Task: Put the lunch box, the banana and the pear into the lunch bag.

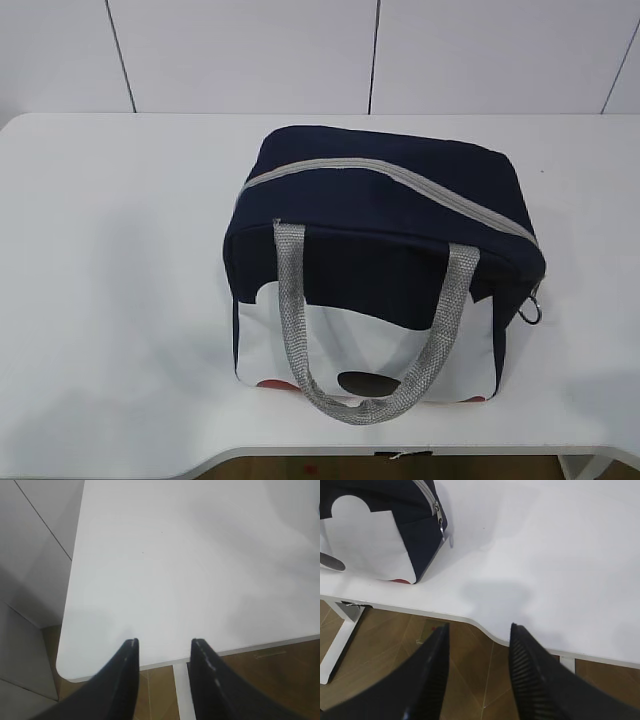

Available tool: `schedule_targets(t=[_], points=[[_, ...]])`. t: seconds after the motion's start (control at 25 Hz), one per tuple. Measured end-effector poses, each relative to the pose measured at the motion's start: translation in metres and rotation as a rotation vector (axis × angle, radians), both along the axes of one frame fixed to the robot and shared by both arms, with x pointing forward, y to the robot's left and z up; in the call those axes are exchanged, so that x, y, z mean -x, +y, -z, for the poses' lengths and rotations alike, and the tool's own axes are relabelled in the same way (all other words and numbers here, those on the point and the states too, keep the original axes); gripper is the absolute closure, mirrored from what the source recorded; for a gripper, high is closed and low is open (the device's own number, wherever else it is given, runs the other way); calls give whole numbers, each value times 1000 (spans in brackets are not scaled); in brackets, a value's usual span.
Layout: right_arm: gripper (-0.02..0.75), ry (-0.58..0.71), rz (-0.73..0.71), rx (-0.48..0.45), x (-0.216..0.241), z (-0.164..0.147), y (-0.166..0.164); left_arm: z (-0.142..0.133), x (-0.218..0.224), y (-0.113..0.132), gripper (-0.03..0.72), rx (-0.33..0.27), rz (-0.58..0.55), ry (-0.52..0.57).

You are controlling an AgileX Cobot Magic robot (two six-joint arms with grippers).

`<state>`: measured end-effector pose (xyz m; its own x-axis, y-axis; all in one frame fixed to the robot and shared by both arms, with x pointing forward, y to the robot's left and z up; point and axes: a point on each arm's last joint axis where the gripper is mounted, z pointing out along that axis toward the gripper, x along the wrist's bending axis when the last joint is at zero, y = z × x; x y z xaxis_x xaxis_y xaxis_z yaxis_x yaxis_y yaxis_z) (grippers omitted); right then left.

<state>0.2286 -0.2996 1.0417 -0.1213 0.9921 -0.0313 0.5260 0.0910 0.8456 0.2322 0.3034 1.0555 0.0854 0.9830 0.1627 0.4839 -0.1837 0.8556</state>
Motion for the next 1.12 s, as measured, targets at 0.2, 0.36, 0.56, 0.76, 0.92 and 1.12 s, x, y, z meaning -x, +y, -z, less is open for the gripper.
schedule_targets(t=[0.2, 0.36, 0.56, 0.76, 0.92, 1.12], points=[[412, 0, 0, 0, 0, 0, 0, 0, 0, 0, 443, 0, 0, 0], [412, 0, 0, 0, 0, 0, 0, 0, 0, 0, 448, 0, 0, 0], [412, 0, 7, 0, 0, 0, 0, 0, 0, 0, 451, 0, 0, 0], [412, 0, 36, 0, 0, 0, 0, 0, 0, 0, 451, 0, -4, 0], [412, 0, 43, 0, 0, 0, 0, 0, 0, 0, 451, 1, -6, 0], [412, 0, 53, 0, 0, 0, 1, 0, 0, 0, 452, 1, -6, 0]])
